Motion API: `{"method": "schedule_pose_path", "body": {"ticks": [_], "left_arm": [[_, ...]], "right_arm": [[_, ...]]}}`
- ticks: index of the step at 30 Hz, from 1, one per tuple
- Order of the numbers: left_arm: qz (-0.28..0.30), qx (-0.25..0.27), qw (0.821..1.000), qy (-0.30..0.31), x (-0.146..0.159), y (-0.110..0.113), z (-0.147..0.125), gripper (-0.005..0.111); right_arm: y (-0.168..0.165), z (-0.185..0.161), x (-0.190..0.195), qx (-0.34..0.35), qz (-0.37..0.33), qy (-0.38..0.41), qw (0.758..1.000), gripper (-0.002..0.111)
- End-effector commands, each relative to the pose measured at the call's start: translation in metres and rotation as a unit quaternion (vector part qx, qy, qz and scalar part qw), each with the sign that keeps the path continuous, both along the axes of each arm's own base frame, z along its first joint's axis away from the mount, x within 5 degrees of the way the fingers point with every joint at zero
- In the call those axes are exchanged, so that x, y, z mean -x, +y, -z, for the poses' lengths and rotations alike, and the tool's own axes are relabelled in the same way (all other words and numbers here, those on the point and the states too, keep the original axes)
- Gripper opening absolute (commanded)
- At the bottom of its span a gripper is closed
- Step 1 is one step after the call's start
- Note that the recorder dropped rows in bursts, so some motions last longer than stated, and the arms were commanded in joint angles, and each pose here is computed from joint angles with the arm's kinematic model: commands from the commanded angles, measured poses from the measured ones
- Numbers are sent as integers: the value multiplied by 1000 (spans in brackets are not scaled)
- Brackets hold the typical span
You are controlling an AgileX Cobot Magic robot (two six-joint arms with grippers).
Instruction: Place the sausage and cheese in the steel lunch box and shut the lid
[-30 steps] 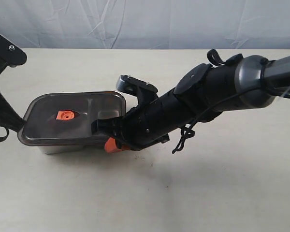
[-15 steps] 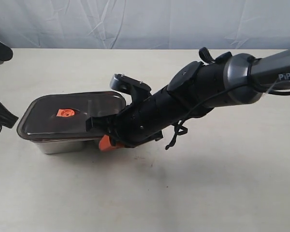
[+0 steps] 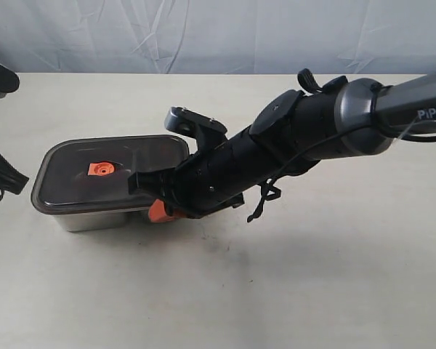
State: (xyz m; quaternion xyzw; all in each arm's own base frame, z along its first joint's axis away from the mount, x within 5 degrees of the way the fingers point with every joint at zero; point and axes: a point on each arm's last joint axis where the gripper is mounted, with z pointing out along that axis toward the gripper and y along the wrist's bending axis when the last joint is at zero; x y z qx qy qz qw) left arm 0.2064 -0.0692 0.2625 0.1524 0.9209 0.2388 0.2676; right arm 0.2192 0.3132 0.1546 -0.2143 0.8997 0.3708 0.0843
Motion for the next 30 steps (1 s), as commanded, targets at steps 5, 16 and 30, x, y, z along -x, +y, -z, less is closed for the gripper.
{"method": "schedule_pose_path", "body": {"ticks": [5, 16, 30], "left_arm": [[-6, 7, 1000, -1, 1, 1, 0, 0], [-96, 213, 971, 47, -31, 24, 34, 0], [-83, 247, 965, 30, -64, 12, 52, 0]], "right_arm": [[0, -3, -7, 3, 22, -33, 999, -1], [-7, -50, -3, -29, 6, -97, 995, -1], [-31, -68, -28, -5, 73, -168, 983, -1]]}}
